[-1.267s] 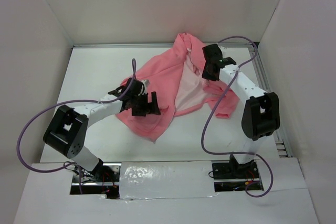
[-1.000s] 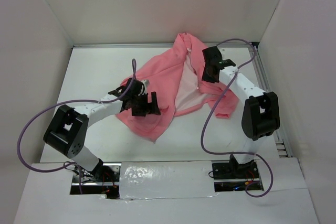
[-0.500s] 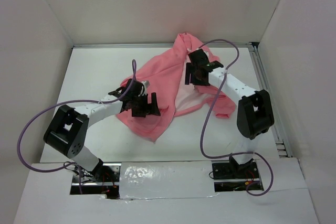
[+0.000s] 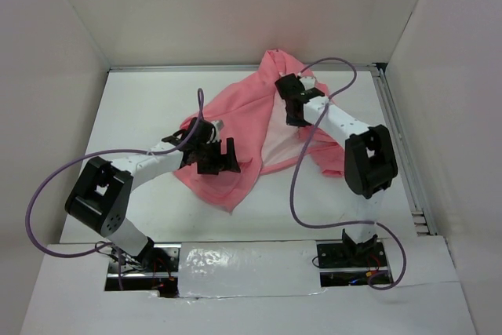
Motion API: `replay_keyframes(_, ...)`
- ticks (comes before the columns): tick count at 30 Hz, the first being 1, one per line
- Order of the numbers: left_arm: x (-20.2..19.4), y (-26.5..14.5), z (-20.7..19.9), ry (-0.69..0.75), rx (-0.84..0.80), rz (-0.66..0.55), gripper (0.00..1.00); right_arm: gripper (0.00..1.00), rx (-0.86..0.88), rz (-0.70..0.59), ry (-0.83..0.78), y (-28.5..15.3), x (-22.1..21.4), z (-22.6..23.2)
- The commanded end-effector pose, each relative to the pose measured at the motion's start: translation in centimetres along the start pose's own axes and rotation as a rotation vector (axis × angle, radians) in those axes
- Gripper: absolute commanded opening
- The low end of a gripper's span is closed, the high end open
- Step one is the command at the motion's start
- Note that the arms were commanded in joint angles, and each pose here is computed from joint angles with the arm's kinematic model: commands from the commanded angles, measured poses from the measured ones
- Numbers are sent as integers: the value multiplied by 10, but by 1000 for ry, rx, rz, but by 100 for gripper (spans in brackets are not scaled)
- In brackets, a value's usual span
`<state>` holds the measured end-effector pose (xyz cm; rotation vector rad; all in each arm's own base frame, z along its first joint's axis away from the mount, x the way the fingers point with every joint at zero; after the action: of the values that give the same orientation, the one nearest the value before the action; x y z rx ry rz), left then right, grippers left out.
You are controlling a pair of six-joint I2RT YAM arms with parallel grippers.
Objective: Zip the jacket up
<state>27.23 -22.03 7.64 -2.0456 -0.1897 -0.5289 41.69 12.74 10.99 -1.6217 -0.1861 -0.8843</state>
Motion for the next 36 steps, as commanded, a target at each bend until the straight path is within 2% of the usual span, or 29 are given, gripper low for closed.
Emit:
replay_keyframes(1,7,6,-3,-3,-11,-23,99,0,107,-112,-25,-83,31,-8)
replay_keyframes(4,7,11,-4,-9,-18,-19,99,0,245,-17,-164,-126,-8,0)
replay_keyframes(6,5,14,-4,-21,-18,-12,99,0,308,47,-270,-140,-41,4)
replay_keyframes(7,2,15,-3,-28,-15,0,99,4,340,92,-343,-146,-73,6)
replay_keyframes(11,-5,15,2,-55,11,16,99,7,440,277,-451,-140,-163,20)
replay_keyframes(12,-6,13,3,-58,20,13,99,10,407,320,-492,-130,-192,14)
replay_keyframes(13,-7,13,3,-61,21,15,99,15,393,308,-492,-124,-201,15)
replay_keyframes(14,-8,12,3,-61,20,19,99,26,360,322,-474,-119,-213,12)
replay_keyframes(15,-9,11,2,-66,17,20,99,28,347,331,-485,-118,-224,13)
replay_keyframes(16,-10,10,3,-65,17,21,99,32,348,329,-459,-119,-227,16)
replay_keyframes(19,-8,6,1,-62,16,11,99,61,459,278,-425,-144,-226,27)
replay_keyframes(22,-6,1,-4,-55,-2,1,99,80,645,199,-339,-190,-202,32)
replay_keyframes(27,1,-10,-14,-29,-25,-32,99,80,755,166,-196,-204,-177,14)
replay_keyframes(30,0,-16,-22,-3,-23,-36,99,77,787,182,-155,-193,-170,-1)
replay_keyframes(36,5,-29,-40,72,-54,-82,99,77,672,213,-148,-155,-174,-23)
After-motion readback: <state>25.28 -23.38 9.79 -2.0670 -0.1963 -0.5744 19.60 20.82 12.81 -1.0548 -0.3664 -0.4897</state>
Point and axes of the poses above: each gripper's point midway between its finger pads, its own y axis out along the fingers, its own z axis along the line the jaws close on, x = y × z, the point moved 2 cm from there along -y, back along the fingers, and after that the axes turned 11 degrees about y, right-handed, at the moved point
